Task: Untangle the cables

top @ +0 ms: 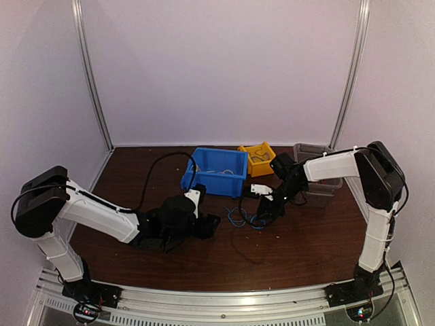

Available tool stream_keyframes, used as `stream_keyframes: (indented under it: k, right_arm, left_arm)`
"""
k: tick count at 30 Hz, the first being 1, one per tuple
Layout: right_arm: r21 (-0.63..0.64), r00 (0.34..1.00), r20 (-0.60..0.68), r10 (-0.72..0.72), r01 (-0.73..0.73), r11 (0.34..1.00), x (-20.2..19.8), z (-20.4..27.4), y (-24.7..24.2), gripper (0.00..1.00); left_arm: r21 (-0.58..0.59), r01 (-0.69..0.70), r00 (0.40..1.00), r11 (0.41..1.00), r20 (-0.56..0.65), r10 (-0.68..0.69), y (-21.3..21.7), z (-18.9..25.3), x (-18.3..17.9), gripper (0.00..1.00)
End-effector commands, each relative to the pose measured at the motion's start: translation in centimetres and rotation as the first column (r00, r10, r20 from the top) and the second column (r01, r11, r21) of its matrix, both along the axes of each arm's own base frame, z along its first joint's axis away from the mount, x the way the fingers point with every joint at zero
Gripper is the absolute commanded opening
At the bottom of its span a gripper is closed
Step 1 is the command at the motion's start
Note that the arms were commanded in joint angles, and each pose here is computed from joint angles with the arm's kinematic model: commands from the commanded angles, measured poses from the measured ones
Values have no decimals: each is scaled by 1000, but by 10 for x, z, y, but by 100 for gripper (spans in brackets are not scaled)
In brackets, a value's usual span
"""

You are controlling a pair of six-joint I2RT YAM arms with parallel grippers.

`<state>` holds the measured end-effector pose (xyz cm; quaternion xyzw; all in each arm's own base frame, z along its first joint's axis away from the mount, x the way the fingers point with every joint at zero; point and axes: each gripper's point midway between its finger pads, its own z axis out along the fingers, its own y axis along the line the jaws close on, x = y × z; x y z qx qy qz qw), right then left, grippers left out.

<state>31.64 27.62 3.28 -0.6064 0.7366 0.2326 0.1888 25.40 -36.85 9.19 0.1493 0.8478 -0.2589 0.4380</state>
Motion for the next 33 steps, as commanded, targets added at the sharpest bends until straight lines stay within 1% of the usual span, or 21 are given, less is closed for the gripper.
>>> stream_keyframes:
  k: [1, 4, 6, 9, 11, 14, 20, 25, 28, 33]
  right_arm:
    - [23, 1000, 8, 17, -17, 1000, 3, 4, 10, 24]
    - [20, 1000, -1, 29, -29, 999, 0, 1, 13, 20]
    - [27, 999, -4, 34, -34, 999, -1, 1, 15, 13]
    - [42, 999, -2, 37, -37, 998, -1, 8, 17, 0]
    - [58, 999, 1, 40, -40, 998, -2, 18, 18, 0]
    - [90, 998, 24, 55, -57, 994, -10, 47, 19, 0]
    - [144, 986, 152, 70, -92, 985, -24, 120, 20, 0]
    - [221, 959, 280, 38, -103, 970, -24, 199, 23, 0]
    - [276, 941, 339, 9, -109, 955, -23, 243, 25, 0]
    - [328, 926, 376, -26, -107, 939, -21, 288, 28, 0]
  left_arm:
    - [-20, -30, 999, 999, -39, 29, 4, -9, 9, 66]
    - [-23, -40, 998, 999, -51, 39, 3, -12, 13, 66]
    - [-23, -43, 998, 999, -53, 42, 1, -12, 15, 66]
    - [-20, -46, 997, 999, -55, 45, 0, -14, 17, 66]
    - [-18, -53, 997, 998, -58, 51, 1, -16, 19, 66]
    - [-21, -64, 996, 998, -70, 63, 1, -19, 24, 66]
    - [-17, -40, 997, 999, -66, 39, -7, -24, 30, 65]
    - [-33, 26, 999, 999, -19, -27, -17, -19, 28, 63]
    - [-64, 86, 996, 994, 30, -85, -26, -6, 27, 63]
    - [-120, 198, 975, 973, 122, -183, -43, 23, 18, 63]
